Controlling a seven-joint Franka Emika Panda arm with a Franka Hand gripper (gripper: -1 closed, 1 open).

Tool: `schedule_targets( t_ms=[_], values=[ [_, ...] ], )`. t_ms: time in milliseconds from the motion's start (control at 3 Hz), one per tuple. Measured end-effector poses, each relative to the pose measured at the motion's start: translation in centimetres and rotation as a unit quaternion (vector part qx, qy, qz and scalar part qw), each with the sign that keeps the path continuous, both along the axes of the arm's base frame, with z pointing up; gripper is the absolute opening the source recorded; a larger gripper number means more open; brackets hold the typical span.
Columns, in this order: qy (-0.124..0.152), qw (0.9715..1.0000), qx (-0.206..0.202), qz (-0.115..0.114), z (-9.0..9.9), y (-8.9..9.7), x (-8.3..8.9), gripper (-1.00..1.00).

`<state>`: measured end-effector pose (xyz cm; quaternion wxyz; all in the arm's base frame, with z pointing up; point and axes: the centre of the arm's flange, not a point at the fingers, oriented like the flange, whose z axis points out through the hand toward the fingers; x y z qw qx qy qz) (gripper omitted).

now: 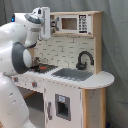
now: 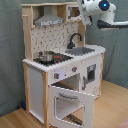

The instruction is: Play with the kitchen

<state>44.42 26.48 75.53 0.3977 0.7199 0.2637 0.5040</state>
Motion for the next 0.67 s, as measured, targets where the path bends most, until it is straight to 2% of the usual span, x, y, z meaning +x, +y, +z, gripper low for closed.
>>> schedule_targets(
  t_ms=[667],
  values=[
    [-0.024, 0.9988, -0.021, -0.037, -1.3, 0.1, -4.8, 1.00]
  ],
)
